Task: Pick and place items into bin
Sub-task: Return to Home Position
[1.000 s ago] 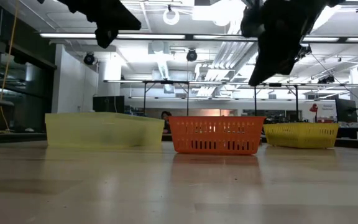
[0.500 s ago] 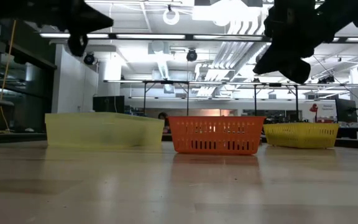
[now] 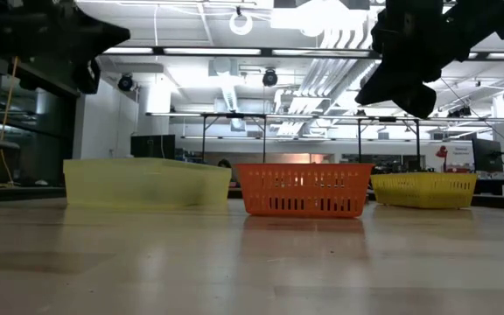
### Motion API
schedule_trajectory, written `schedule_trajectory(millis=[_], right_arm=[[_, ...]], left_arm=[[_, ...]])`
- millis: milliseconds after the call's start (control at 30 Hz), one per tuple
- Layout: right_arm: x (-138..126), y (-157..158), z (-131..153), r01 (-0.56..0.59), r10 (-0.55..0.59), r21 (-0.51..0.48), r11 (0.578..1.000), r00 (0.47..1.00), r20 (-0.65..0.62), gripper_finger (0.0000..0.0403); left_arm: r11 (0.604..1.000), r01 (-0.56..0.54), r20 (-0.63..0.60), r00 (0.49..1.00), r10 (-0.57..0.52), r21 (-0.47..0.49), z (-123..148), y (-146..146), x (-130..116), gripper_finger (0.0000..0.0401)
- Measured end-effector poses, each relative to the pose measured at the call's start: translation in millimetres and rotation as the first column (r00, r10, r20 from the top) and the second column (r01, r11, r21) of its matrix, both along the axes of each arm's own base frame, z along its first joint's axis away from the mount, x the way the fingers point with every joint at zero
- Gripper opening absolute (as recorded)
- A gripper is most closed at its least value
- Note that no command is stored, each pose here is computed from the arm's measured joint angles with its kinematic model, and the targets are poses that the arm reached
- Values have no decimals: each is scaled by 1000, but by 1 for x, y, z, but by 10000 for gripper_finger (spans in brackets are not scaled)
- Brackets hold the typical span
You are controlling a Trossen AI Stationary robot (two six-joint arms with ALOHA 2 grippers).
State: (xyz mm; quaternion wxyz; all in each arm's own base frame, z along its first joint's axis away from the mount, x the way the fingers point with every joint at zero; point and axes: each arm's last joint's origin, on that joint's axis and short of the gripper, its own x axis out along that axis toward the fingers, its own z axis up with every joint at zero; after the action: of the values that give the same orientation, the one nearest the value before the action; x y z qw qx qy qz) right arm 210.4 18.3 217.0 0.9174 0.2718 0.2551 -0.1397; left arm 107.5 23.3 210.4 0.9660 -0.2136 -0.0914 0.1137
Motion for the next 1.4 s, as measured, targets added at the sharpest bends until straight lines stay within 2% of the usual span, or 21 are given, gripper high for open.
schedule_trajectory(millis=[233,367,567,833,1000,1167,1400], right_arm=[[0,0,0,2,-2,19,1000,1000,1,0],[0,1,0,-21,22,37,999,1000,-1,0],[0,2,0,-39,39,53,998,999,-3,0],[-17,-4,-3,60,-60,-36,998,998,-18,0],[-33,-6,-27,82,-85,30,996,989,123,0],[-46,-7,-45,79,-94,64,995,957,276,0],[-64,-10,-60,82,-95,48,995,898,429,0]], left_arm=[[999,-2,20,1000,3,-41,-21,-1,-5,0],[998,-11,-34,999,9,-69,-36,-1,-5,0],[998,-15,-49,999,12,-66,-37,0,-5,0],[995,22,-75,997,-29,-96,-40,-2,-5,0],[993,30,-134,990,-45,-114,-46,-2,-5,0],[991,20,-203,978,-46,-130,-53,-2,-5,0],[991,21,-199,979,-47,-129,-52,-2,-5,1]])
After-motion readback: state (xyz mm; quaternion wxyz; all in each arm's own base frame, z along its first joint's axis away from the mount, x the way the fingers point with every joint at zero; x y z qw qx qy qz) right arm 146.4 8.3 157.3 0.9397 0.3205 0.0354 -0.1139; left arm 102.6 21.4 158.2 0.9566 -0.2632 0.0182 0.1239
